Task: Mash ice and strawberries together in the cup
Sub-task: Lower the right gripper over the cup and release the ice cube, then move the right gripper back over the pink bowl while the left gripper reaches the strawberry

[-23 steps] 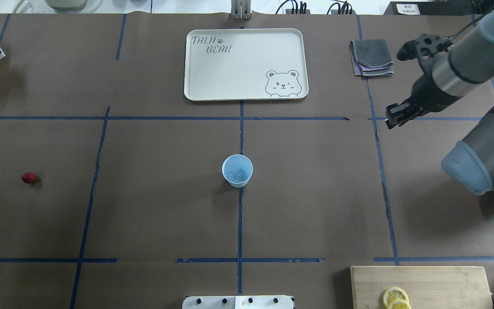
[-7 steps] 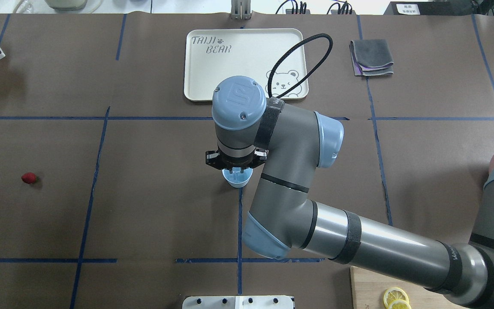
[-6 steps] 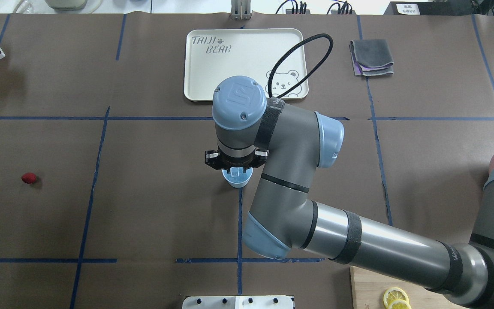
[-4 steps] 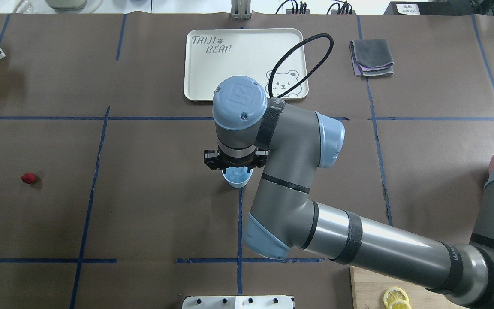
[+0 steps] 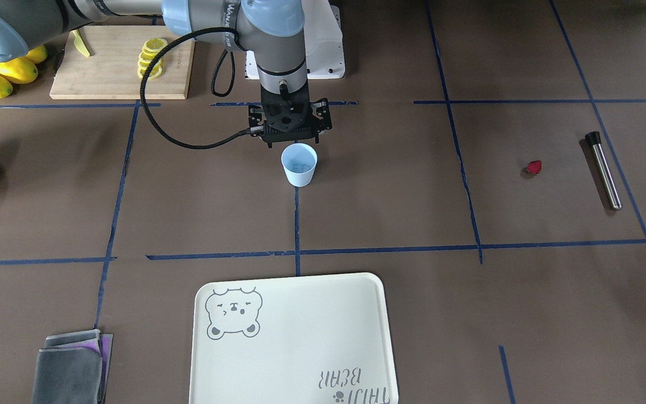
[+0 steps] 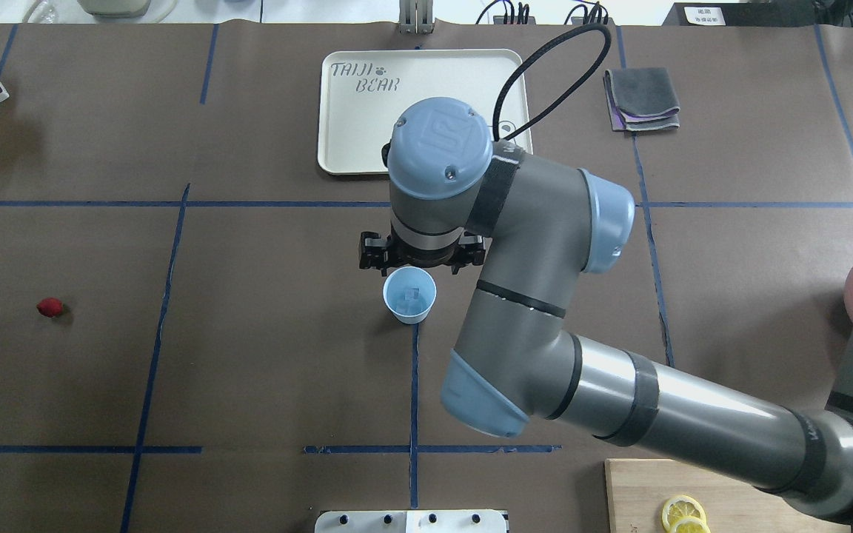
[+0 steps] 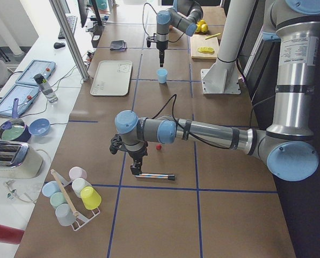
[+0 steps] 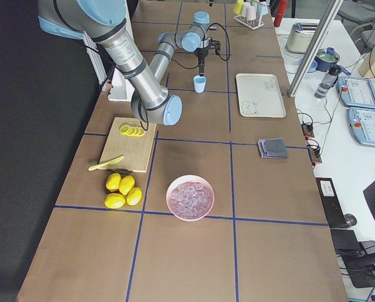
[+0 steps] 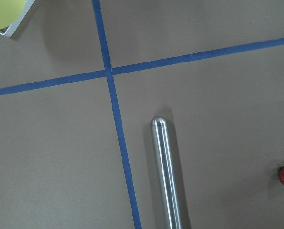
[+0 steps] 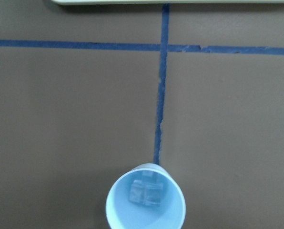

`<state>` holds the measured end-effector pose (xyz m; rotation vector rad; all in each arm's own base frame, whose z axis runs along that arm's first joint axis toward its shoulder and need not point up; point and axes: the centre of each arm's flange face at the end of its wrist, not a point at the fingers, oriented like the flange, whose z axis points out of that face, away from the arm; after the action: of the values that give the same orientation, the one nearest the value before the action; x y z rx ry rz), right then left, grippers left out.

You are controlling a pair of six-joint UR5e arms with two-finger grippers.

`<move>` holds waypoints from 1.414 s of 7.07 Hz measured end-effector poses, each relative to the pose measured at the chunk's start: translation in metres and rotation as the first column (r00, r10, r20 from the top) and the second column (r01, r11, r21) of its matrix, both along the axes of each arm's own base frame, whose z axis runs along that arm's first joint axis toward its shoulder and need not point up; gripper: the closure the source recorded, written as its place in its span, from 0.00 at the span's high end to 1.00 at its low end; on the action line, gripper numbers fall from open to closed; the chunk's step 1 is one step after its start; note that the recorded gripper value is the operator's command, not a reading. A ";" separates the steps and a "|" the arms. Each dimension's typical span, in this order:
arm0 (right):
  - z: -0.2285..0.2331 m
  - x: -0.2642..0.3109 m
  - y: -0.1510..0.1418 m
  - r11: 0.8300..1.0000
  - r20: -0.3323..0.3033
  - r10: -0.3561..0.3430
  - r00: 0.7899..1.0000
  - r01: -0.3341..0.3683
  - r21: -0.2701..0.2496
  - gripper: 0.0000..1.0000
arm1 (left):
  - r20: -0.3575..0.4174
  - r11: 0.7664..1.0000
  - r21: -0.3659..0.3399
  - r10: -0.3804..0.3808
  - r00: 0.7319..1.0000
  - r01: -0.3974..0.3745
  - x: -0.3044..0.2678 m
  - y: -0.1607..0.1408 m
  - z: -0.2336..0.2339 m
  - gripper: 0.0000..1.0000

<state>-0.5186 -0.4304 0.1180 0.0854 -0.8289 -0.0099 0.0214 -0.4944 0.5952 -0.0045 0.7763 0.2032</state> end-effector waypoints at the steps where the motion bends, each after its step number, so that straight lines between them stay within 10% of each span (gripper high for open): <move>1: 0.012 0.046 -0.012 0.999 -0.017 0.005 1.000 -0.005 0.035 1.00 | 0.002 0.999 -0.027 -0.035 0.999 0.035 0.020 0.000 -0.013 1.00; 5: 0.141 0.256 -0.058 0.976 -0.101 -0.121 0.987 0.137 0.168 1.00 | -0.037 0.954 -0.139 -0.273 0.961 0.266 0.151 0.018 -0.068 1.00; 10: 0.282 0.414 -0.089 0.964 -0.104 -0.157 0.982 0.175 0.202 1.00 | -0.008 0.923 -0.070 -0.379 0.925 0.378 0.232 0.084 -0.023 1.00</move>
<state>-0.1042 -0.5192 0.4002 0.2130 -0.7442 -0.2587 0.2530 -0.4106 0.5724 0.0840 0.7903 -0.1919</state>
